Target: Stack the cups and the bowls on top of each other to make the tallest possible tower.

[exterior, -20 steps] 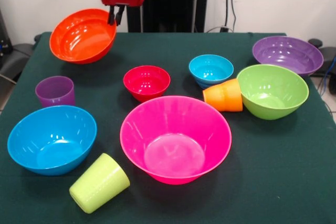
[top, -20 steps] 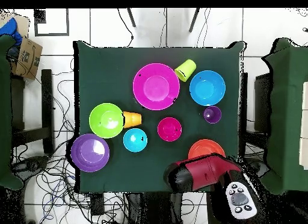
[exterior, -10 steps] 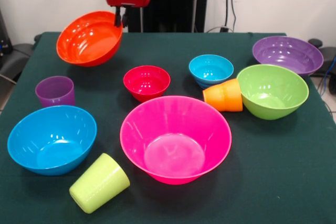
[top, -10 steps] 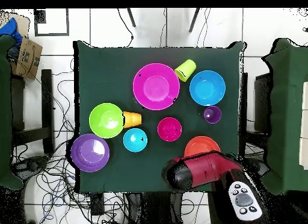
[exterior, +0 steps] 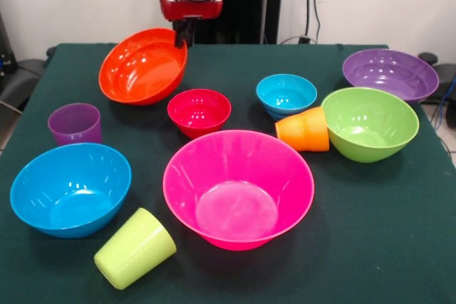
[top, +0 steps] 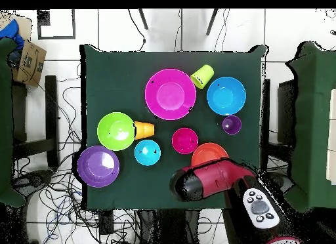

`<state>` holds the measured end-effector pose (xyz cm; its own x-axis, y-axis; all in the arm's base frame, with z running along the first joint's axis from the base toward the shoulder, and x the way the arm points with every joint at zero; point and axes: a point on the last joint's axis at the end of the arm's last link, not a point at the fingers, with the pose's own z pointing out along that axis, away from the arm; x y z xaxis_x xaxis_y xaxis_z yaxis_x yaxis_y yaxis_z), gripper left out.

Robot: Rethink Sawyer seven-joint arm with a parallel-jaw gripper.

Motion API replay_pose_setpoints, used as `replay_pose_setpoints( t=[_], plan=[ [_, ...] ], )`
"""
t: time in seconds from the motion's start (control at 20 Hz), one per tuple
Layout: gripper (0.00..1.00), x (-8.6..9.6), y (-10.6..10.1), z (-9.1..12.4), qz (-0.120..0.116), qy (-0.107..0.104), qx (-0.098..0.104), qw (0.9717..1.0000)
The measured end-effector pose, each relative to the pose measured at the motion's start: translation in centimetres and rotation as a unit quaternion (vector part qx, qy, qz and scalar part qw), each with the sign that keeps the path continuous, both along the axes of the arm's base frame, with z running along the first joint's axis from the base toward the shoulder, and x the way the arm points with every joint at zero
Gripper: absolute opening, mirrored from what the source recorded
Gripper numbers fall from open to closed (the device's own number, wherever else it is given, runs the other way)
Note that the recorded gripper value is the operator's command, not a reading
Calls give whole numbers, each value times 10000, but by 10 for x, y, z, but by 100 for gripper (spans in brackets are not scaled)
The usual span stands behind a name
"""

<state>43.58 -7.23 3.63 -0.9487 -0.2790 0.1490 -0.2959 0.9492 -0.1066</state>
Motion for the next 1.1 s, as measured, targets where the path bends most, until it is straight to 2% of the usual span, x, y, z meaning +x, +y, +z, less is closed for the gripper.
replay_pose_setpoints(
  t=[0.3, 0.65, 0.9, 1.1],
  plan=[
    [0, 7, 14, 0, 68, 12, 111, 9999],
    [0, 7, 25, 4, -52, 403, 108, 9991],
    [0, 13, 36, 14, -157, 774, 71, 9969],
    [0, 18, 40, 21, -208, 926, 13, 9955]
  ],
)
